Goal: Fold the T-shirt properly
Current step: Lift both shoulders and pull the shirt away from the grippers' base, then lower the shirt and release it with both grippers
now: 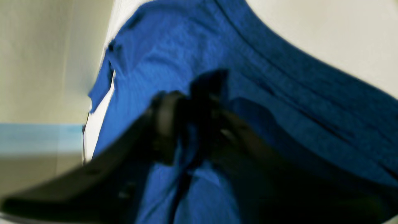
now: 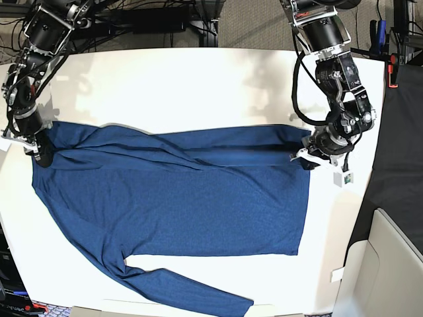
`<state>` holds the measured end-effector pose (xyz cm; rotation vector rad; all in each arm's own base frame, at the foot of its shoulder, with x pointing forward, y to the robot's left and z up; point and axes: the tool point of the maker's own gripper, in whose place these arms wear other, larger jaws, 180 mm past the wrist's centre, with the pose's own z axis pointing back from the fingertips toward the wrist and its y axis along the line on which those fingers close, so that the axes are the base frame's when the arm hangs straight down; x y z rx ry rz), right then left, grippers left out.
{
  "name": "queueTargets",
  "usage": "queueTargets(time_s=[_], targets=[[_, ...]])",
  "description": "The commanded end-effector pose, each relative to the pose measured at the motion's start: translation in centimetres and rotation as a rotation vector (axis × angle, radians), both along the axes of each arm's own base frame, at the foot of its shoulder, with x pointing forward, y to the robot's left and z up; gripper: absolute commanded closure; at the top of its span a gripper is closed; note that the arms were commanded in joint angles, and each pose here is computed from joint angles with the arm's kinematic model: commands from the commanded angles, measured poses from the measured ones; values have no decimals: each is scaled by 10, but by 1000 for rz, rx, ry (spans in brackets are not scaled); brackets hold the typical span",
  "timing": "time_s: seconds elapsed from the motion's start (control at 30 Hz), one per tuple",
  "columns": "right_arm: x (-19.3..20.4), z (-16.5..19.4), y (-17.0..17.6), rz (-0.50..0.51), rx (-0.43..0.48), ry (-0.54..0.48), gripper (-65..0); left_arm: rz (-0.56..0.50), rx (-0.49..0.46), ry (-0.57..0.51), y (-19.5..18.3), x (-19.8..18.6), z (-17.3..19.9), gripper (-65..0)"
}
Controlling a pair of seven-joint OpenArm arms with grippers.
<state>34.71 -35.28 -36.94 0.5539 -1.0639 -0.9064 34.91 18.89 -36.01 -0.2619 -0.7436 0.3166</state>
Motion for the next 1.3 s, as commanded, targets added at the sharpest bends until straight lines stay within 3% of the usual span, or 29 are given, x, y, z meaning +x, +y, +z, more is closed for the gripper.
queueTargets(time_s=[0.0,0.07,0.2,0.43,0.57,0.73,0.93,1.13,1.27], targets=[[7,20,-7,5,-16,-48,-242,-4,12,-46,3,10,16,-127],[7,25,-4,22,-19,-56,-280,-19,33,-28,8,7,17,-161],[-1,28,-4,16,16,-81,-285,-33,48,-22,9,5,20,-228],[-31,34,-16,-1,35,-102,-285,-67,87,8,4,-24,32,-247],[-53,56,-34,-33,-44,-126,-285,-72,83,49,3,-37,21,-258],[-66,96,-60,-36,-257,-114,-285,-72,56,65,-6,-43,13,-264],[-67,127,-63,-3,-490,-62,-285,-77,16,87,-20,-50,3,-264],[-75,107,-62,-27,-477,33,-284,-74,-10,131,-24,-58,-12,-264],[-79,99,-55,-21,-459,41,-284,-72,-16,142,-25,-60,-17,-264]])
